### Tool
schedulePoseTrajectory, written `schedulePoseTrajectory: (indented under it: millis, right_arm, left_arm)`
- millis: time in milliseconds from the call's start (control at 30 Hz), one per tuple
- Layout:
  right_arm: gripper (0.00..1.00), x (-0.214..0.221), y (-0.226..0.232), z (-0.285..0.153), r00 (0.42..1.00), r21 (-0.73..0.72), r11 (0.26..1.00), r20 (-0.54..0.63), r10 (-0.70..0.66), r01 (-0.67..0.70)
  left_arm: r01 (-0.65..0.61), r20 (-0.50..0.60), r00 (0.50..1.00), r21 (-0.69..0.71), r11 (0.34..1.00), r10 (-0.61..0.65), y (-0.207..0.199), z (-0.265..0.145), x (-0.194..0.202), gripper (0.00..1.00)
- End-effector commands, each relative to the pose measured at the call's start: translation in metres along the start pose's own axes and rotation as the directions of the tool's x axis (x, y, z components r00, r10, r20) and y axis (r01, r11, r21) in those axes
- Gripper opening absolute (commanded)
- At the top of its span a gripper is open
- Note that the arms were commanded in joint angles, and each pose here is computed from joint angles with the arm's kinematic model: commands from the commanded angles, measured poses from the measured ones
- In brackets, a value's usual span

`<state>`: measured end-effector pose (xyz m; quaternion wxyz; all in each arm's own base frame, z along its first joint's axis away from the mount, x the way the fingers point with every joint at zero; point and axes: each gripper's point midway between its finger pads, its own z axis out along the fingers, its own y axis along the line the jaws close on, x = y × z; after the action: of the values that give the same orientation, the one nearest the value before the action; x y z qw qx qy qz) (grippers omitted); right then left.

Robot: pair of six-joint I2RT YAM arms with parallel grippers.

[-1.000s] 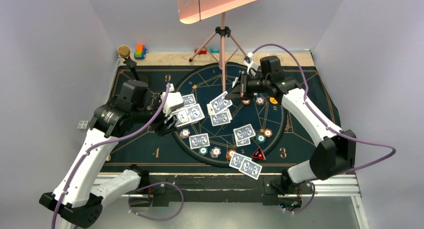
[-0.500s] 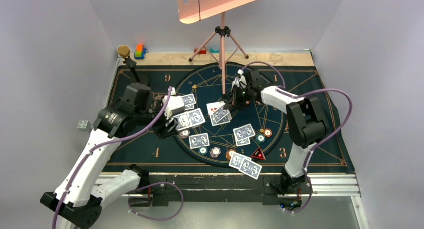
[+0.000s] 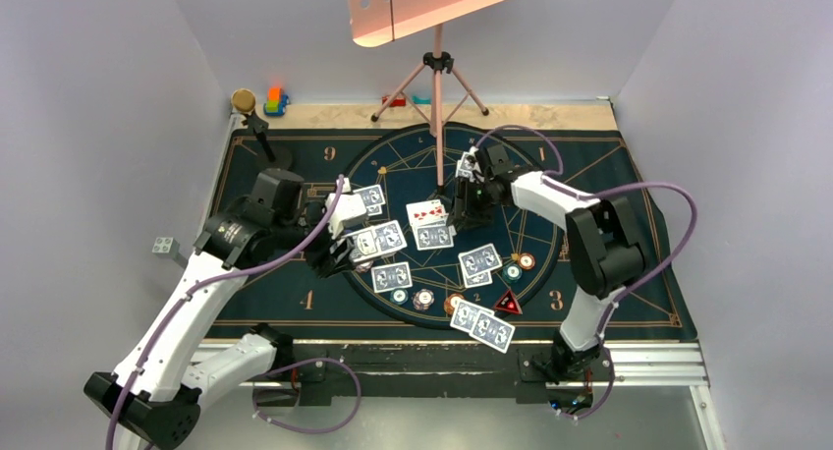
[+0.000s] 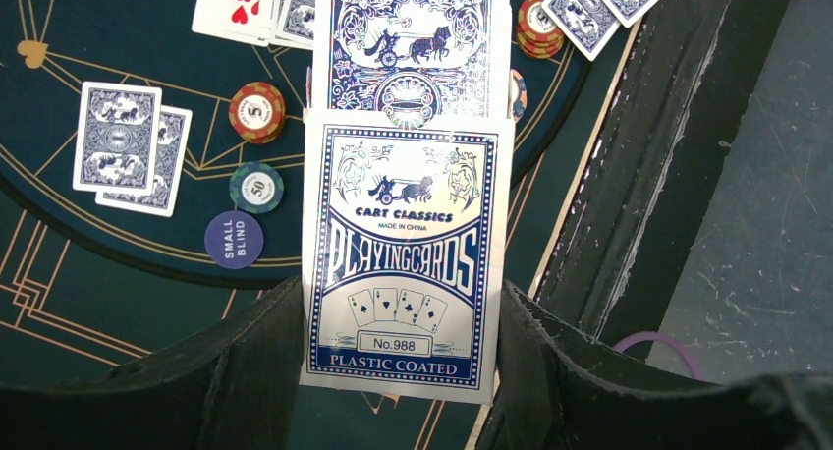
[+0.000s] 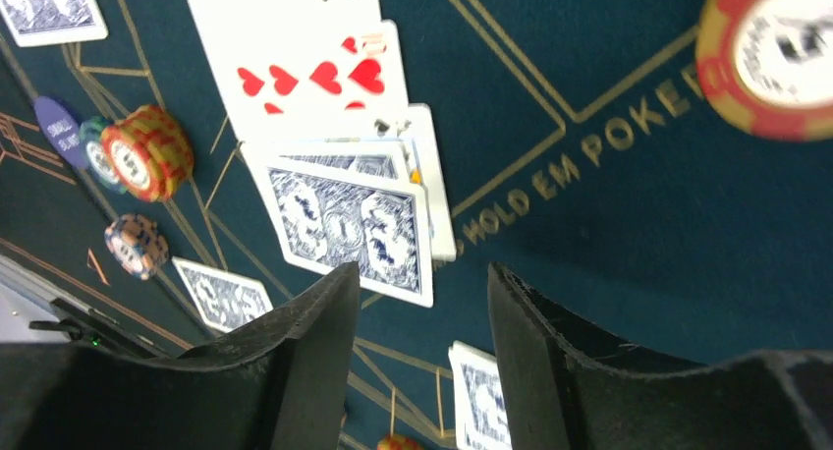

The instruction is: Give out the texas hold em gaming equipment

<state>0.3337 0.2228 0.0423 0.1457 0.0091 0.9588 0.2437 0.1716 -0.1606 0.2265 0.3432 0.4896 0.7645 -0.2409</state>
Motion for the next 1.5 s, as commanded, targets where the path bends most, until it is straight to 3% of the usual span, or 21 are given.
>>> schedulePoseTrajectory:
  millis: [0, 200, 367, 733, 933, 1133, 1300, 1467]
  right_arm:
    - [0.56, -0.028, 0.033, -0.066, 0.980, 0.068, 0.991, 0.156, -0.126, 0.116]
    - [0.56, -0.005, 0.095, -0.092, 0.947, 0.084, 0.954, 0.125, -0.296, 0.287]
    - [0.56, 0.023, 0.137, -0.097, 0.922, 0.004, 0.925, 0.084, -0.378, 0.379]
    - [0.56, 0.058, 0.172, -0.099, 0.871, -0.020, 0.871, 0.003, -0.491, 0.491]
    - [0.55, 0.066, 0.158, -0.100, 0.868, 0.028, 0.868, -0.043, -0.494, 0.495]
    - [0.56, 0.057, 0.096, -0.108, 0.883, 0.249, 0.849, -0.068, -0.465, 0.466]
    - [0.54, 0.036, 0.080, -0.126, 0.911, 0.286, 0.875, 0.015, -0.412, 0.391]
    - [0.53, 0.020, 0.080, -0.141, 0.919, 0.275, 0.896, 0.088, -0.383, 0.347]
  left_arm:
    - [-0.038, 0.060, 0.997, 0.010, 0.999, 0.037, 0.002, 0.005, -0.010, 0.00]
    - [-0.036, 0.057, 0.998, 0.014, 0.999, 0.035, 0.006, 0.017, -0.002, 0.00]
    - [-0.048, 0.062, 0.997, 0.008, 0.999, 0.047, 0.009, 0.024, 0.000, 0.00]
    - [-0.052, 0.085, 0.995, -0.011, 0.999, 0.052, 0.017, 0.034, 0.000, 0.00]
    - [-0.119, 0.043, 0.992, 0.037, 0.992, 0.118, 0.006, 0.039, 0.025, 0.00]
    - [-0.157, -0.005, 0.987, 0.132, 0.979, 0.159, -0.012, 0.050, 0.060, 0.00]
    - [-0.194, -0.035, 0.979, 0.159, 0.968, 0.202, -0.013, 0.057, 0.078, 0.00]
    - [-0.157, -0.044, 0.985, 0.157, 0.975, 0.165, -0.010, 0.070, 0.087, 0.04]
